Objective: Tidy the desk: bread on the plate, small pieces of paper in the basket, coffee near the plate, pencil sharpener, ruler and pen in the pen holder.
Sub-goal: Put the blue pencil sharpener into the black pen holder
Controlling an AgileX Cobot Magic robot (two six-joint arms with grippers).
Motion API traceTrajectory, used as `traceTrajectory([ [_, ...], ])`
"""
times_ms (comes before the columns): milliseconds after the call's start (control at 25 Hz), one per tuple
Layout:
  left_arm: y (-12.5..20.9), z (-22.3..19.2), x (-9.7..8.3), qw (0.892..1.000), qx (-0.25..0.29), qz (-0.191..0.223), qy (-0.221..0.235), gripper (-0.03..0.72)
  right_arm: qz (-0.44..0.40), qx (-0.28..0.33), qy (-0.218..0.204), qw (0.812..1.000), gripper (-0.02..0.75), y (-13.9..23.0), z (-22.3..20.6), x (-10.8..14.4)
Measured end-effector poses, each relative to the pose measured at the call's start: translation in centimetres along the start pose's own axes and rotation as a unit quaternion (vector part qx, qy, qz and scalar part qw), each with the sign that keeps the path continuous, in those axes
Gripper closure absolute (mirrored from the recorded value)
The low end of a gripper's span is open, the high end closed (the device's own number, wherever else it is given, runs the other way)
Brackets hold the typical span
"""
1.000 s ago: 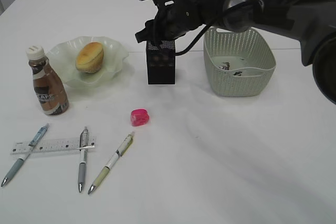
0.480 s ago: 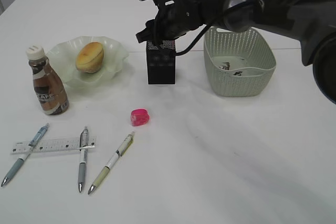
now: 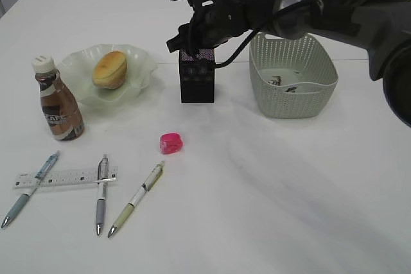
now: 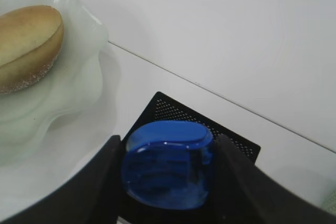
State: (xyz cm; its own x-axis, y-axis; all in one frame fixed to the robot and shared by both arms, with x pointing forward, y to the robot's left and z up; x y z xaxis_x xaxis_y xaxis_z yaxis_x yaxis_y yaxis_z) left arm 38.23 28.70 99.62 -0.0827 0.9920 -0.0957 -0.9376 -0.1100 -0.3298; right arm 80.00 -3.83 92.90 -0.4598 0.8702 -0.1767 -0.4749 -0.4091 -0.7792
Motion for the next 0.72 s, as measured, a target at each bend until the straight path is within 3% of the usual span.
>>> traceTrajectory([
  [720, 0.00, 0.00, 0.00, 1.000, 0.000, 0.000, 0.000, 0.345, 0.004, -0.015, 0.005, 1.000, 0.318, -0.46, -0.02, -0.48],
])
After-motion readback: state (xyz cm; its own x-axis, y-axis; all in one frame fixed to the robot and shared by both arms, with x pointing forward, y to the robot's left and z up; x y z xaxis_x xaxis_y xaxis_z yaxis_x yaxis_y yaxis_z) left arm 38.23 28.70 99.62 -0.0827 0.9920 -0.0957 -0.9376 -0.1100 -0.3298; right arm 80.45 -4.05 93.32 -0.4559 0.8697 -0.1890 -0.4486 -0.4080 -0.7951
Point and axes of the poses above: a point on each arm's last joint axis where the gripper is mounted, z pointing back along that axis away from the gripper, x along the wrist's bending axis when the last joint is at zero, y = z × x, the point moved 8 cm from there along -z, pointing out along that axis toward the gripper, and after that the axes turned 4 degrees about z, right-handed, at the moved point
